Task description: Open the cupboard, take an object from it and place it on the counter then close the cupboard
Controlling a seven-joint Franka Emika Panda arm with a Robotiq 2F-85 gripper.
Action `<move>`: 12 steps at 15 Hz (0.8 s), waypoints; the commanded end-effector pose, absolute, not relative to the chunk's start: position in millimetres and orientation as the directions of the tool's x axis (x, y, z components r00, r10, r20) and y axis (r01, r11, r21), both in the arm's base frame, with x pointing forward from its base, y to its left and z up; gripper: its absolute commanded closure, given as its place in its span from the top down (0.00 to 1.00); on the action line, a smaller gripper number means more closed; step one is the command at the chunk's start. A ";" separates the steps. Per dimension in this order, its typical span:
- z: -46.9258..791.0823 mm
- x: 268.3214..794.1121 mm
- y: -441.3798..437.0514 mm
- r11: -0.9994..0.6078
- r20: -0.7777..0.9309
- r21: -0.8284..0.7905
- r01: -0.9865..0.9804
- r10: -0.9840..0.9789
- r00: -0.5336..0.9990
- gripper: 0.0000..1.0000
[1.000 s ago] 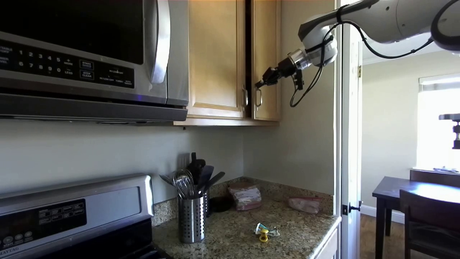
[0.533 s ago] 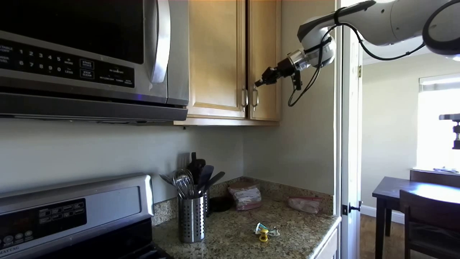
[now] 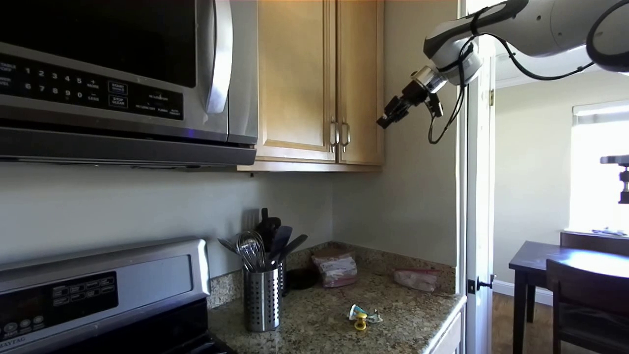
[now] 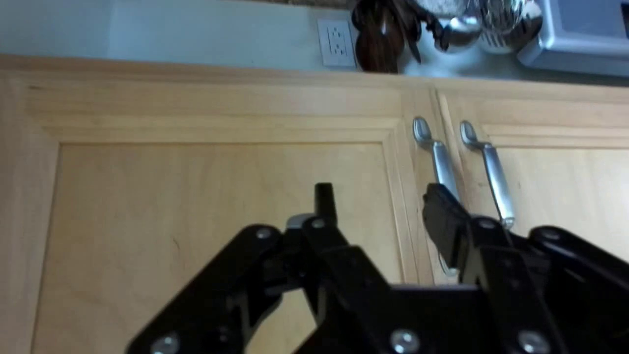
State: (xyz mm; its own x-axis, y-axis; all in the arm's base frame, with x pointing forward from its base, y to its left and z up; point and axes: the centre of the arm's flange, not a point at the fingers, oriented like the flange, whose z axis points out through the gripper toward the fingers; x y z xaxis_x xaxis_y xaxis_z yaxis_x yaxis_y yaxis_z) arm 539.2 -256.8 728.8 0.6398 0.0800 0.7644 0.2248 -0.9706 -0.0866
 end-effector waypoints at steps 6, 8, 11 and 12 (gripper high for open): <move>734.4 454.8 -236.9 -0.965 0.477 -0.111 0.238 0.159 0.865 1.00; 727.2 440.1 -230.5 -0.959 0.412 -0.109 0.261 0.196 0.890 1.00; 707.8 427.4 -222.3 -0.956 0.324 -0.109 0.274 0.226 0.919 1.00; 701.0 425.4 -220.2 -0.954 0.304 -0.118 0.277 0.231 0.924 1.00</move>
